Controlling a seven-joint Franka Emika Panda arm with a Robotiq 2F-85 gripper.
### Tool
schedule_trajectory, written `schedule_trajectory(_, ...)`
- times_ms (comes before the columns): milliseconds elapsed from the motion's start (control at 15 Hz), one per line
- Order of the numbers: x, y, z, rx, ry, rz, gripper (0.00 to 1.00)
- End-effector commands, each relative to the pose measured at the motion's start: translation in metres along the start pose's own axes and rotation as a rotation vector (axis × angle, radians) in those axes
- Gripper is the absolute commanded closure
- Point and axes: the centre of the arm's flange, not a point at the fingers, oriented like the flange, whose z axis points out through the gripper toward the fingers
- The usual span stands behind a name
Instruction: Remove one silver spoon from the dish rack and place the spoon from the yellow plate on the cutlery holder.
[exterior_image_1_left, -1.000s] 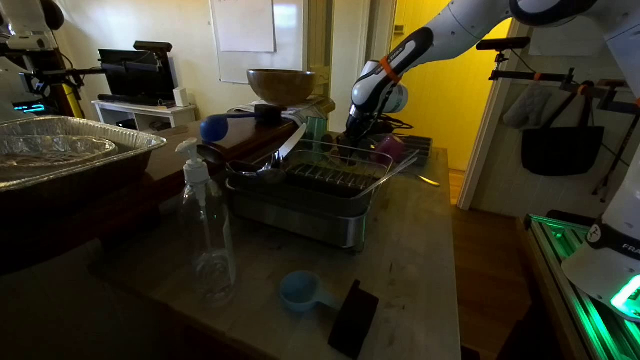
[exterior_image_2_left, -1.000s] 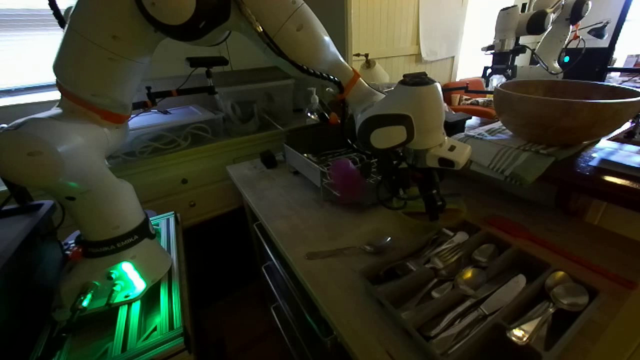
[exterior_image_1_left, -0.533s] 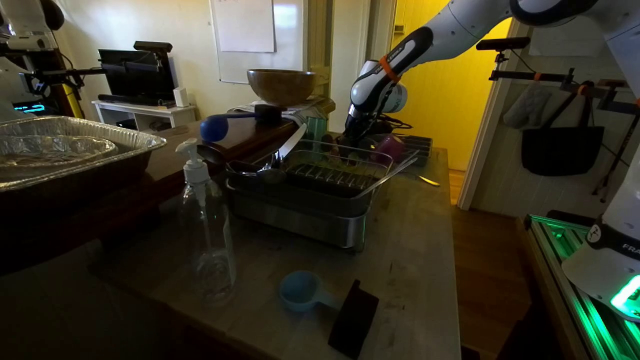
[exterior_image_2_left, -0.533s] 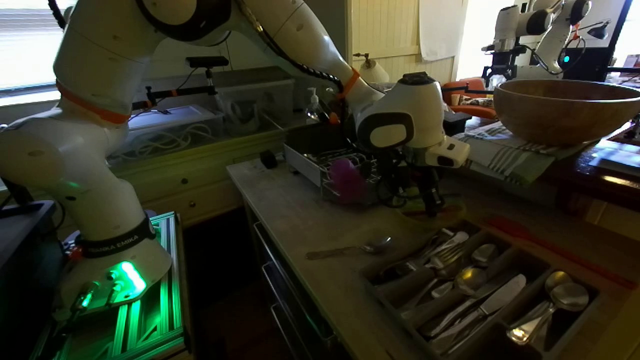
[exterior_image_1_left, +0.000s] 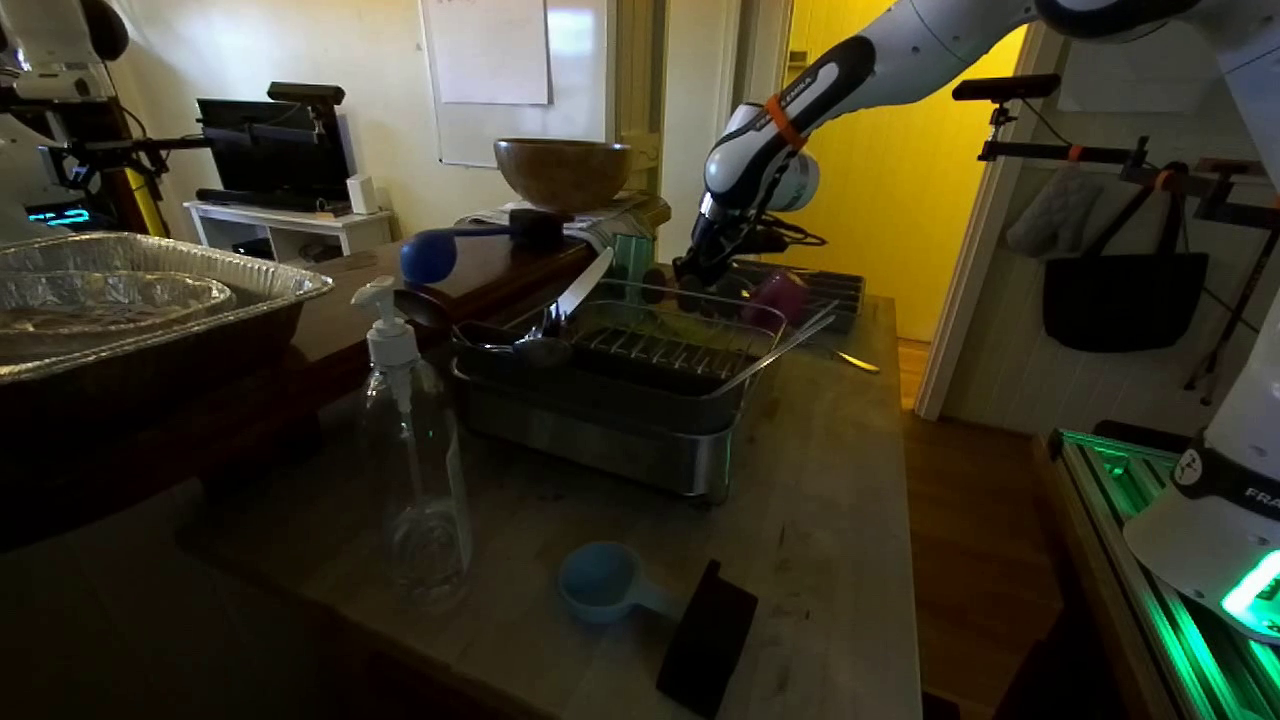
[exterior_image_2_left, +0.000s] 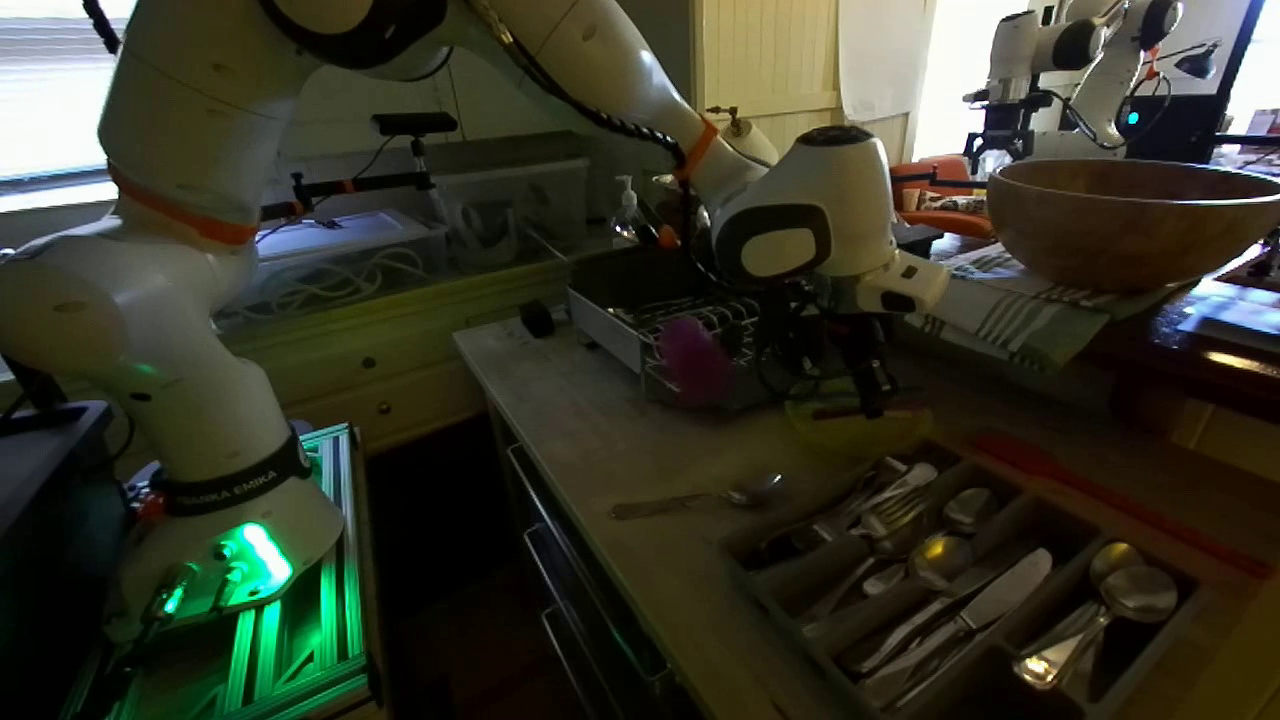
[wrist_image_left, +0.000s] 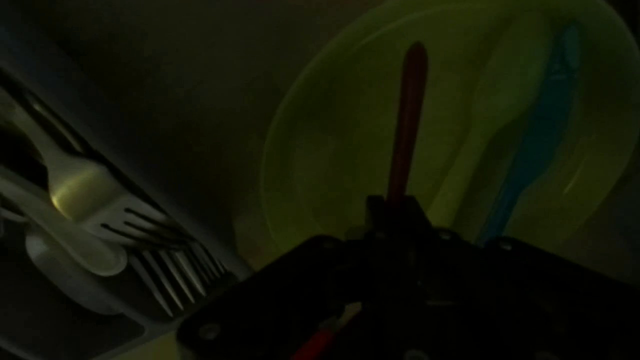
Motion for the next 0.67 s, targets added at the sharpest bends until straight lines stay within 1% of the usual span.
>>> schedule_trajectory(0, -0.005, 0.002, -0.023, 0.005, -0.022, 0.010, 0.97)
schedule_trajectory(333, -0.005, -0.002, -0.024, 0.009, -0.033, 0.003, 0.97)
schedule_trajectory(400, -0.004, -0.002, -0.019, 0.019, -0.018, 0.005, 0.97)
schedule_trajectory(600, -0.008, -0.004, -0.005, 0.024, -0.010, 0.014, 0.97)
